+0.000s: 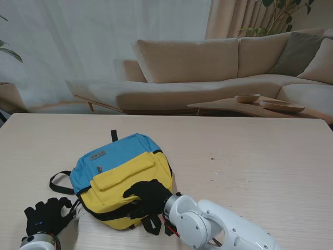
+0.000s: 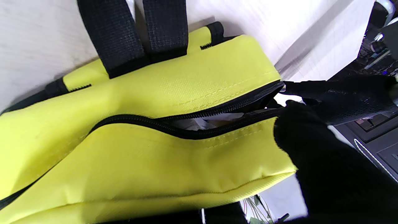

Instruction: Pack books into the school bag then zip close the school bag

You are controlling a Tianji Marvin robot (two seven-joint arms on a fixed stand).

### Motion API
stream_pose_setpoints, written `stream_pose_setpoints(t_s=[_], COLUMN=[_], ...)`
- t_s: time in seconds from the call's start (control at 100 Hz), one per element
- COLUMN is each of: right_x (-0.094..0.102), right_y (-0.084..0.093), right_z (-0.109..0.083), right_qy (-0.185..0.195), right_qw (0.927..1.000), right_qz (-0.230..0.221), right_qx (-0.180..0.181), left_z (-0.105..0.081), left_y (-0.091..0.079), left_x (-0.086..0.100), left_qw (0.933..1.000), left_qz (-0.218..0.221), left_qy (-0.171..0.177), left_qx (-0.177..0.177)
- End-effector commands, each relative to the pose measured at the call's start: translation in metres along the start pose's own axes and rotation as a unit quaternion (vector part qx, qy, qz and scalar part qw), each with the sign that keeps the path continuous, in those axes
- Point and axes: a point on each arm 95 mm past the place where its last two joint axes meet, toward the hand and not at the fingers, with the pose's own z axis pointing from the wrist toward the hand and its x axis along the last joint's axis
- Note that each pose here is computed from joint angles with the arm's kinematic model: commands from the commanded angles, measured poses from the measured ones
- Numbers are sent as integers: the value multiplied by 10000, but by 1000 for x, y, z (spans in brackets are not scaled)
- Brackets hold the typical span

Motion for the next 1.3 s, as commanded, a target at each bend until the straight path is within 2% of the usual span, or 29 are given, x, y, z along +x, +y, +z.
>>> stream_pose_setpoints(t_s=[0.0,0.11,0.37,0.86,1.09,1.29], right_x=[2,2,4,5,5,7], right_y=[-8,-9,-8,-10,-11,-6], right_z=[-1,0,-1,0,1,-2], right_qy=[3,-2,15,17,18,75], right_qw=[9999,9999,9999,9998,9998,9999], right_qz=[10,6,-13,6,44,132], right_qx=[153,161,153,181,188,49], left_z=[-5,-5,-6,-1,-6,-19], left_y=[0,-1,0,10,3,-6], left_x=[2,1,3,6,10,15], left_qw=[10000,9998,10000,9986,9974,9981], left_qz=[53,152,53,81,326,281], left_qy=[-30,-52,5,-7,122,332], left_qx=[-61,-72,-57,-525,-630,-446])
